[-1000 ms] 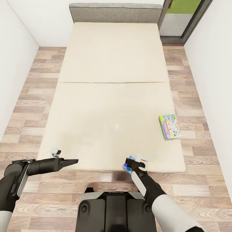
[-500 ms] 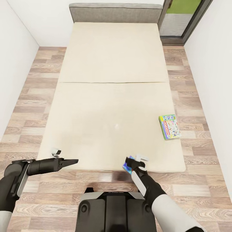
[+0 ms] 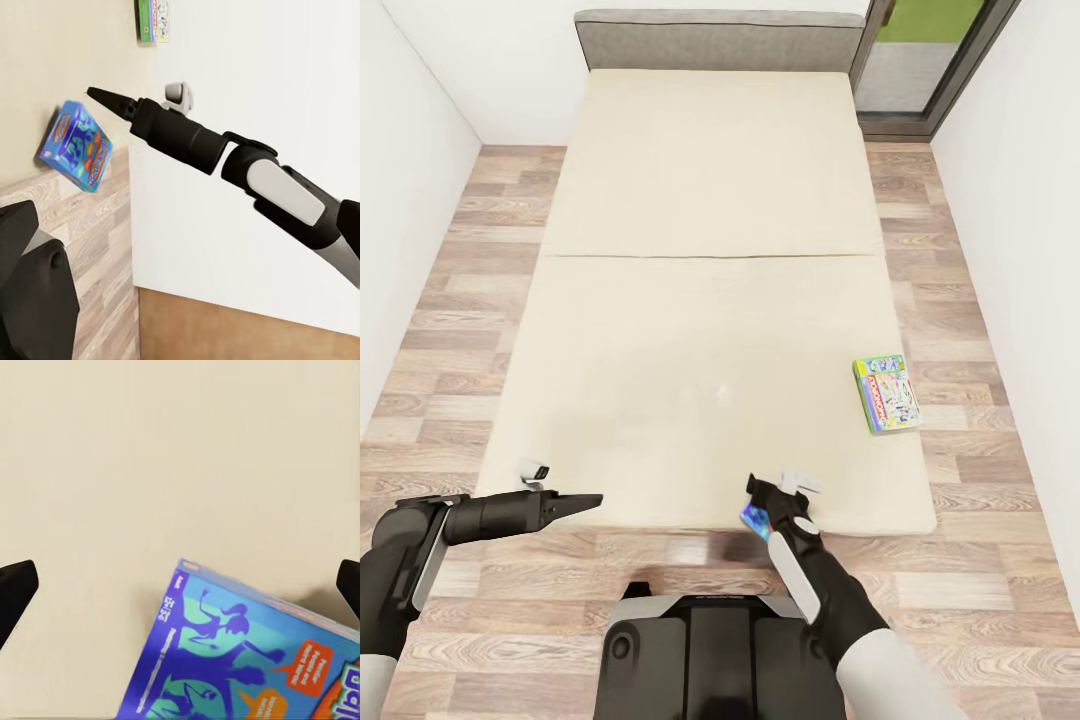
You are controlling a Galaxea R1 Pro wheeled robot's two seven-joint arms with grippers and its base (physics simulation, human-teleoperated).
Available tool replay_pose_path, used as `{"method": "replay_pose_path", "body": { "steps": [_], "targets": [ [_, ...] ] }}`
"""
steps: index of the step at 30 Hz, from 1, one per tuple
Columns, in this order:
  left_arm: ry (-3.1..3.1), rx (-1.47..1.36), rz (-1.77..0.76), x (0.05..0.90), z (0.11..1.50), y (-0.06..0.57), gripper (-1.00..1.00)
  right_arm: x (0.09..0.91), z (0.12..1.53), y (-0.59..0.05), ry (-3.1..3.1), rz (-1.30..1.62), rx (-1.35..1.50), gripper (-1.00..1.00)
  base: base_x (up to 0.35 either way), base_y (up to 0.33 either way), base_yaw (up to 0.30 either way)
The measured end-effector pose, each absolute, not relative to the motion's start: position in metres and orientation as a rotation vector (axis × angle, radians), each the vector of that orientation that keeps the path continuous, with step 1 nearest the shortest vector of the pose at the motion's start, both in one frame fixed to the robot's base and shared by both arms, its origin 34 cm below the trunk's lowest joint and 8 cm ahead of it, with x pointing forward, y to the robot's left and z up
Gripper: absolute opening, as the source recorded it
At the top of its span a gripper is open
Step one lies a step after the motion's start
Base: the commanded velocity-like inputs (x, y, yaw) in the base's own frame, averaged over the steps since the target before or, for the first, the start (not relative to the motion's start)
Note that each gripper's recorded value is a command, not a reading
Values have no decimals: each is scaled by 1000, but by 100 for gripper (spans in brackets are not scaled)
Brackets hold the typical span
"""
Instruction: Put all the toys in the child's room - the three board games (two on the bed and one on the table), the two jigsaw puzzles on the table, and the tennis ball on the table - inside the toy box on the table in the child's room.
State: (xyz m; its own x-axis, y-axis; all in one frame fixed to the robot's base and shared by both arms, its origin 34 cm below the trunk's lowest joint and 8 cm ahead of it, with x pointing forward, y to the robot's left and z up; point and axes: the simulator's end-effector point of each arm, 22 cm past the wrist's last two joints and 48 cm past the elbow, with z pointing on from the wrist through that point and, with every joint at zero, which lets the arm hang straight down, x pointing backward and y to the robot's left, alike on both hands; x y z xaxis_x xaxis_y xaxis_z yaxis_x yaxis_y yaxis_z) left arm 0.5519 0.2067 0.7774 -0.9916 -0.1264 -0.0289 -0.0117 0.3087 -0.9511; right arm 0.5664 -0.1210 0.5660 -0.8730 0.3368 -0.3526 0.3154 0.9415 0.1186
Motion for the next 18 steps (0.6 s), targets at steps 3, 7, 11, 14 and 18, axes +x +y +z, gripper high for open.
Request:
{"method": "replay_pose_path", "body": {
  "steps": [3,7,11,14,18],
  "targets": [
    [2461,-130,-1787,552,777,207,100,567,572,-120,2710,93,483,100,0,0,0],
    [2461,-130,-1786,552,777,207,100,569,582,-117,2696,116,492,100,-5,0,0],
    [2461,-131,-1787,552,777,207,100,570,589,-122,2679,120,494,100,-103,-18,0],
    [2461,-131,-1787,552,777,207,100,571,596,-130,2659,118,496,100,-226,-95,0],
    [2461,-132,-1788,552,777,207,100,572,605,-144,2633,111,499,100,-264,-123,0]
  ]
}}
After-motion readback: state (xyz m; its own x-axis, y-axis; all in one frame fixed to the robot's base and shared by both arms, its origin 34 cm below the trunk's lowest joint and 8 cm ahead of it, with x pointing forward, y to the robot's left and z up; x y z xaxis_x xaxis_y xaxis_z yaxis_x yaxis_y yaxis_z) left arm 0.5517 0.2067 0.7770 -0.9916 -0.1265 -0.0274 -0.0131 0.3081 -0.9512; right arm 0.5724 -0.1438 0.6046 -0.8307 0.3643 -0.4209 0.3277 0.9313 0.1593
